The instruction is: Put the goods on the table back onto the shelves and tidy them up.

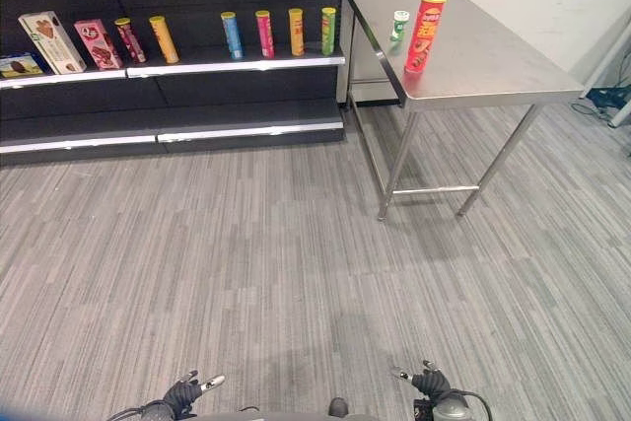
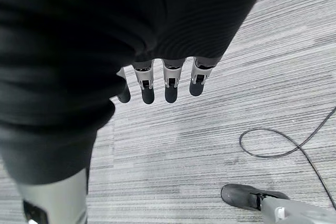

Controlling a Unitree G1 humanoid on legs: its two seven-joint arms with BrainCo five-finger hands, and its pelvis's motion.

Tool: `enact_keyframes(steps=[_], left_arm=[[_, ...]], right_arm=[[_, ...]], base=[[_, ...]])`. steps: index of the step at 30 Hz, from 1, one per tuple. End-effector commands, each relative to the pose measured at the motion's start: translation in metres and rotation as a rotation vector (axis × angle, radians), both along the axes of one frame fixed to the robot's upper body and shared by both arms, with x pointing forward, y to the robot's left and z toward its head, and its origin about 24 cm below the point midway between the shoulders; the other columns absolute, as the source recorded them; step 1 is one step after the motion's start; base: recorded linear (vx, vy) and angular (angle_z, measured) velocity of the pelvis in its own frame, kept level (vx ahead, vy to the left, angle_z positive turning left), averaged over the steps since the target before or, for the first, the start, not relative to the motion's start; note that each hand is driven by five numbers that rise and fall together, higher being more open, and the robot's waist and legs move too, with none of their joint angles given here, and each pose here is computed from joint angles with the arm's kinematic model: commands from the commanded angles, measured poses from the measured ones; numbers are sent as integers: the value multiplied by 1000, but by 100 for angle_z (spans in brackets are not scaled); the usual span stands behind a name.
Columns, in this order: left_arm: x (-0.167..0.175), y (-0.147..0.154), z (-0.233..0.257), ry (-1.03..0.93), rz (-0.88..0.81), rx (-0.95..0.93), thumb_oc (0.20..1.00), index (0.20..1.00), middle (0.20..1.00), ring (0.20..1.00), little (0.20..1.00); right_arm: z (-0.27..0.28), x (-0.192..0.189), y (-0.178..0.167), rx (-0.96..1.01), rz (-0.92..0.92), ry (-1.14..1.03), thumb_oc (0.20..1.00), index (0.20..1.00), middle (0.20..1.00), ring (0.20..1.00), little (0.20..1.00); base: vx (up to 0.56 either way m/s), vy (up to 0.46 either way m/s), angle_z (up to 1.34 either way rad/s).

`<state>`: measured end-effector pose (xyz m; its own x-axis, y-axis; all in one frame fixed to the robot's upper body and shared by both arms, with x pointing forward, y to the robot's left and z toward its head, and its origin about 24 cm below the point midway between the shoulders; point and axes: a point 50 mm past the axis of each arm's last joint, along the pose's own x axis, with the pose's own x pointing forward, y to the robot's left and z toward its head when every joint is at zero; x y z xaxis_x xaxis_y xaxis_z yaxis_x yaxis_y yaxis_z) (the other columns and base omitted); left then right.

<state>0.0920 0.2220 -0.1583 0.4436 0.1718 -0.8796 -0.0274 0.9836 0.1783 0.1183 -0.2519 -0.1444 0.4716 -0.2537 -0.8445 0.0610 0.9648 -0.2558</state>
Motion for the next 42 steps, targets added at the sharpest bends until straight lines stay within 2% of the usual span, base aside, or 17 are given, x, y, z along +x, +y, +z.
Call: enact_keyframes(steps=[1, 25, 36, 42], left_arm=[[15, 6, 4, -46, 0, 11, 1000, 1000, 1000, 1000, 1000], [14, 6, 4, -38, -11, 19, 1000, 1000, 1000, 1000, 1000], [14, 13, 5, -32, -14, 47, 1000, 1000, 1000, 1000, 1000], [28, 16, 10, -82, 15, 51, 1000, 1000, 1000, 1000, 1000]], right_arm=[[3, 15, 8, 0, 61, -46, 1000, 1000, 1000, 1000, 1000], [-6, -15, 1, -5, -9, 42, 1000, 1000, 1000, 1000, 1000], [-7, -16, 1, -4, -7, 57, 1000, 1000, 1000, 1000, 1000], [-3, -3, 0, -5, -21, 18, 1000, 1000, 1000, 1000, 1000]], base=[[0, 0, 0], [0, 0, 0], [-1, 25, -1], [-14, 80, -10]])
